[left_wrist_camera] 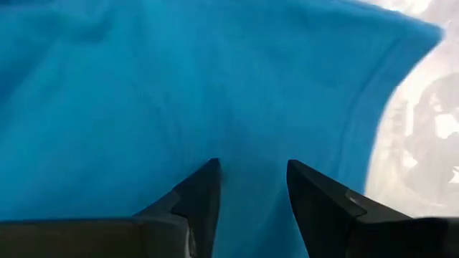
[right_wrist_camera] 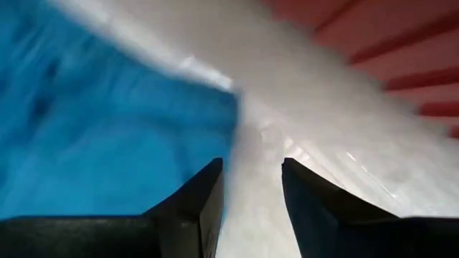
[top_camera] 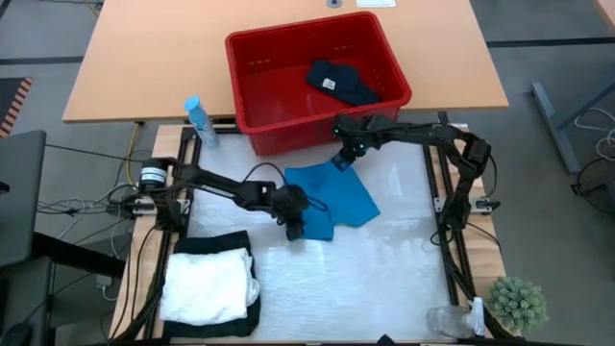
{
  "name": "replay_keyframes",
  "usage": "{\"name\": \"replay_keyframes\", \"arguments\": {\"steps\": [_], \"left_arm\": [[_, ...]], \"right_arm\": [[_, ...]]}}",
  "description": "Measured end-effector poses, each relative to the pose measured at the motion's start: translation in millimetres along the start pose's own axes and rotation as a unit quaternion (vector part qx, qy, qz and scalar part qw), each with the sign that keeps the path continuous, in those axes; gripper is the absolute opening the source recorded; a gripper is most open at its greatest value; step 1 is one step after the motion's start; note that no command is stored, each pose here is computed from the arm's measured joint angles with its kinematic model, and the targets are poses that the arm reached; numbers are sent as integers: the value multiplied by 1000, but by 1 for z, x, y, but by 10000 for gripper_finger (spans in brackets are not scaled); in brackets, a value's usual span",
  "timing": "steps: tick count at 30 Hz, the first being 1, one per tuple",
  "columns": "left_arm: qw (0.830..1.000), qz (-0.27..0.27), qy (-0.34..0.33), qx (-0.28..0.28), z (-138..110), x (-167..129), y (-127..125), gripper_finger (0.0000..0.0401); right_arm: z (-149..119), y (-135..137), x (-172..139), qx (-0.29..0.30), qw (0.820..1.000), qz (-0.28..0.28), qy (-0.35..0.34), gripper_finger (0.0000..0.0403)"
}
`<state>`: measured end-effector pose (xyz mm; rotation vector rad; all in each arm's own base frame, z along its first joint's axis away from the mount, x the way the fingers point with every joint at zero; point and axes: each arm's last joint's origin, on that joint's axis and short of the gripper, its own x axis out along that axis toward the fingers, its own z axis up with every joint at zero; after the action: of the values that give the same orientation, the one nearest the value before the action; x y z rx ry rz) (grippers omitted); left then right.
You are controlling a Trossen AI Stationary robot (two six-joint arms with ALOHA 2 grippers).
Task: Fold Laundry from Bin
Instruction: Fold the blue shorts from the red bin
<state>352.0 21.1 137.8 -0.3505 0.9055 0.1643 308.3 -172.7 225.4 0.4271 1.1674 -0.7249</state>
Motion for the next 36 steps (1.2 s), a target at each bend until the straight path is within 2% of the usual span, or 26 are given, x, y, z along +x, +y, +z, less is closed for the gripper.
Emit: {"name": "replay_keyframes", "arguments": {"steps": [4, 8, 12, 15, 18, 21, 24, 31, 36], "left_arm": [[1000, -13, 19, -4, -4, 2, -3, 151], [999, -18, 25, 7, -6, -2, -9, 151], [999, -19, 34, 12, -9, -3, -12, 151], [999, -18, 42, 19, -11, -3, -14, 151], [999, -20, 39, 25, -11, -3, -16, 151], [999, -21, 37, 22, -10, -3, -16, 151], [999, -21, 37, 12, -10, -3, -16, 151], [999, -17, 35, 11, -10, -3, -16, 151], [999, -15, 34, 9, -10, -3, -16, 151]], "right_arm": [[-13, 16, -16, -110, 990, 78, 30, 166], [-35, 40, -52, -209, 962, 171, 33, 164], [-76, 61, -81, -271, 938, 215, 6, 163], [-114, 73, -87, -279, 936, 212, -24, 162], [-143, 89, -84, -285, 935, 194, -86, 160], [-160, 106, -76, -293, 931, 166, -143, 159], [-166, 121, -67, -305, 928, 135, -166, 159], [-179, 144, -28, -335, 929, 116, -104, 159], [-182, 151, -7, -339, 932, 102, -76, 159]]}}
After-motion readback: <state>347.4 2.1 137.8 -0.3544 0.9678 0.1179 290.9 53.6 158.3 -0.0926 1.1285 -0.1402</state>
